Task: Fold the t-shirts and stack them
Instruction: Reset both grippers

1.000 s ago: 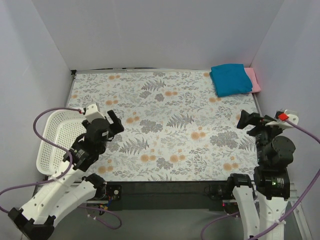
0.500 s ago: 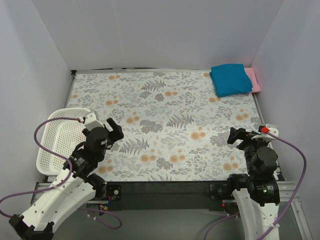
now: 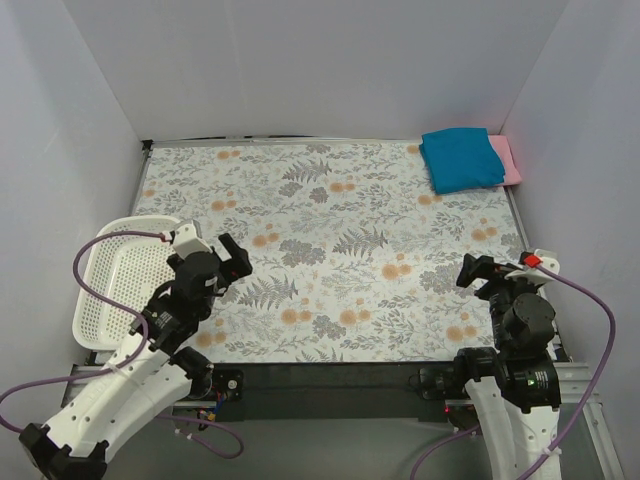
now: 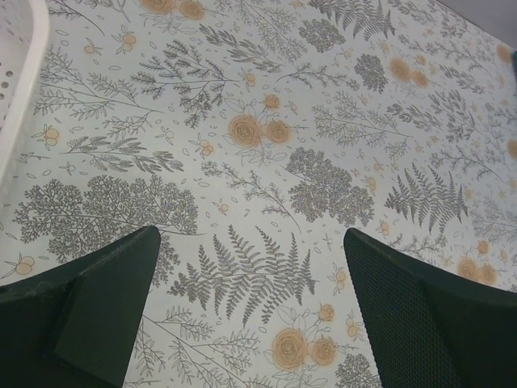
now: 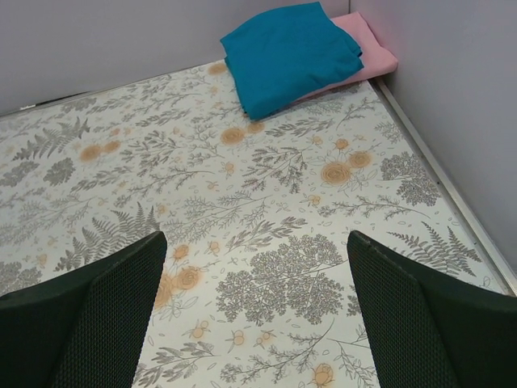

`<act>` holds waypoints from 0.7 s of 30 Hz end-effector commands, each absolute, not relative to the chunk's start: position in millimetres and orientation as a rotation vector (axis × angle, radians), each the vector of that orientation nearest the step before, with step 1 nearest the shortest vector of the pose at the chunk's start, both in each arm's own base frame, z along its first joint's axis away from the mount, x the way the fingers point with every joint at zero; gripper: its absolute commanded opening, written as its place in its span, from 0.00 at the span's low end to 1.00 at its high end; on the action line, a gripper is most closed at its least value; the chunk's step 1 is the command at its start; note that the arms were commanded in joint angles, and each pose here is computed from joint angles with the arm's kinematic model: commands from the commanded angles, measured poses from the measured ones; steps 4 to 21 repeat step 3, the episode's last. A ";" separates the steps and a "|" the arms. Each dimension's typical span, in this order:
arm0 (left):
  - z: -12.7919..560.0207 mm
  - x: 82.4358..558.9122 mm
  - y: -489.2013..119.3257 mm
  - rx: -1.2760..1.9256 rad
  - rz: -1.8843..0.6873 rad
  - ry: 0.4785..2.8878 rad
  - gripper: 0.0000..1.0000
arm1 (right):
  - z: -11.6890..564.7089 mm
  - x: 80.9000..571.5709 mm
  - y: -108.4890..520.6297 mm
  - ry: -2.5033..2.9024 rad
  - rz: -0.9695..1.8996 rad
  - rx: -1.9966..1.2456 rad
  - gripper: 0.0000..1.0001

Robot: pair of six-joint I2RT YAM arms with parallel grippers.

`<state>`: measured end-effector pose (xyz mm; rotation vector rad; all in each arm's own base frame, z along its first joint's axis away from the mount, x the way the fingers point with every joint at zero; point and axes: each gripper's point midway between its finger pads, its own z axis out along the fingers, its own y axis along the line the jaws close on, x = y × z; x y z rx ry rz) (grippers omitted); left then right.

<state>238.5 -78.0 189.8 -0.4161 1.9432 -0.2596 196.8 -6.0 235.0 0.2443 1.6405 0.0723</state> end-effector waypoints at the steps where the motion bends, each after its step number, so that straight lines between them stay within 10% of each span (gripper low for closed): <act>1: 187.7 239.8 -78.4 -0.411 -0.261 1.941 0.98 | 240.8 197.2 -9.0 1.610 0.071 0.272 0.98; 21: 187.4 240.1 -79.6 -0.405 -0.265 1.944 0.98 | 241.1 197.7 -9.5 1.611 0.068 0.274 0.98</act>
